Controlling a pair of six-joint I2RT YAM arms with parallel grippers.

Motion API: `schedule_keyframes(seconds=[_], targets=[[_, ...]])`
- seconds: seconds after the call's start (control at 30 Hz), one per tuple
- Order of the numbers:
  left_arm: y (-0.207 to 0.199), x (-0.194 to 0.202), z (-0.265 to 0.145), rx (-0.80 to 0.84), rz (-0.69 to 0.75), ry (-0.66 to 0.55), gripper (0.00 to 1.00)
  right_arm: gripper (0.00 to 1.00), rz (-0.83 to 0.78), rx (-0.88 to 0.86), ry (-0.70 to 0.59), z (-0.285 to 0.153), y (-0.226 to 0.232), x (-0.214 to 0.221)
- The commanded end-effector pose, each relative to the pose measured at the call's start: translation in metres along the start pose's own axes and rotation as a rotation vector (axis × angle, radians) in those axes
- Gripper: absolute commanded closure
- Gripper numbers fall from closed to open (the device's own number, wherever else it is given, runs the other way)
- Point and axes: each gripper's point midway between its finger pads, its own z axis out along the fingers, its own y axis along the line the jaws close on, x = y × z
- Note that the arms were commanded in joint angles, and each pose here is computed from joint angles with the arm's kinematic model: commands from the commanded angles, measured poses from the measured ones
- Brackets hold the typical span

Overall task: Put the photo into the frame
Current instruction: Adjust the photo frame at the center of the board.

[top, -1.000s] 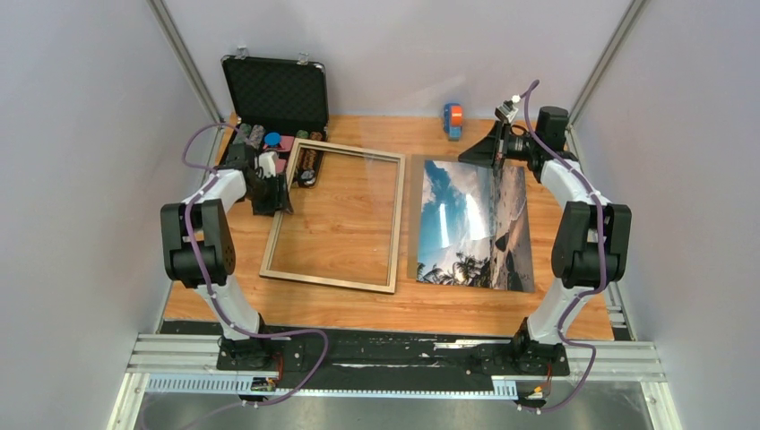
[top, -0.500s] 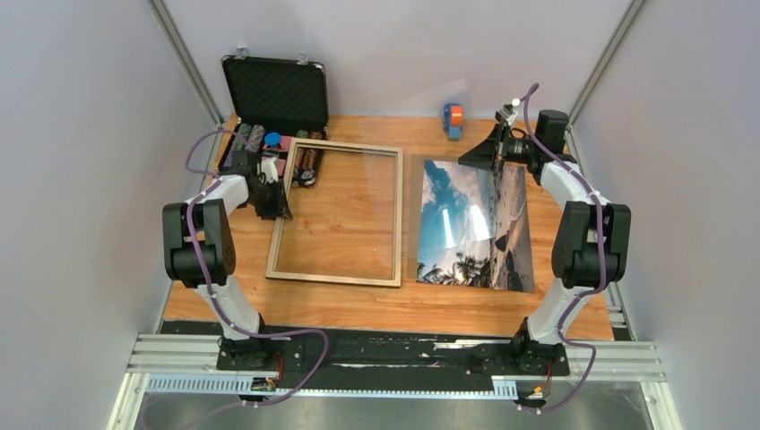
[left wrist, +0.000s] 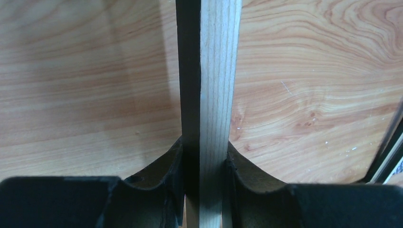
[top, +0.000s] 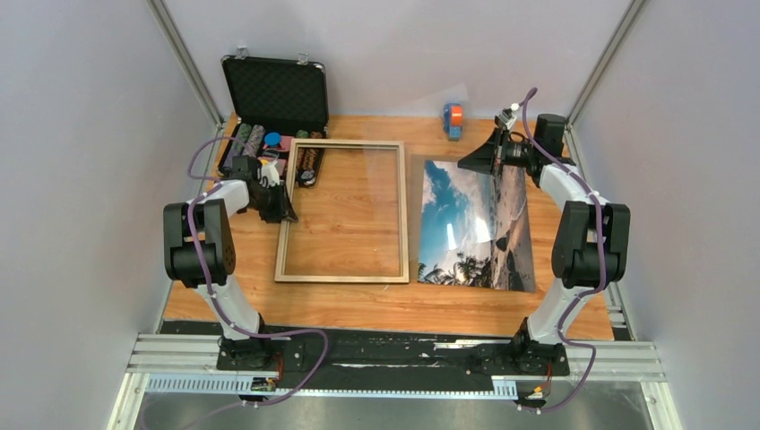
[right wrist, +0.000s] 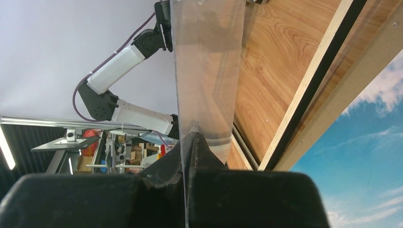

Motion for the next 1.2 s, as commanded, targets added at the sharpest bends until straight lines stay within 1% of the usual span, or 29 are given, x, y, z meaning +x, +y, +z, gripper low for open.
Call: schedule_keyframes(seconds=[0.0, 0.3, 0.43, 0.47, 0.6, 0.87, 1.07, 1.17], targets=[[-0.024, -0.001, 0.0, 0.142, -0.017, -0.016, 1.0, 1.0, -0.057, -0.02, 0.011, 0.002, 0.015, 0.005], [-0.033, 0.007, 0.001, 0.198, -0.038, -0.015, 1.0, 1.0, -0.041, -0.037, 0.05, 0.021, 0.01, 0.022], [-0.033, 0.009, 0.0, 0.195, -0.041, -0.023, 1.0, 1.0, -0.047, -0.053, 0.046, 0.027, 0.007, 0.023], [-0.033, 0.01, 0.0, 0.194, -0.045, -0.022, 1.0, 1.0, -0.048, -0.065, 0.071, 0.037, 0.01, 0.03], [-0.034, 0.011, -0.002, 0.194, -0.049, -0.027, 1.0, 1.0, -0.051, -0.074, 0.09, 0.046, 0.009, 0.033], [-0.039, 0.01, -0.006, 0.175, -0.02, -0.065, 1.0, 1.0, -0.044, -0.098, 0.106, 0.048, 0.008, 0.032], [-0.054, 0.016, 0.0, 0.164, 0.023, -0.054, 1.0, 1.0, -0.045, -0.101, 0.106, 0.049, 0.007, 0.032], [-0.057, 0.016, 0.003, 0.154, 0.02, -0.051, 1.0, 1.0, -0.041, -0.102, 0.108, 0.05, 0.005, 0.034]])
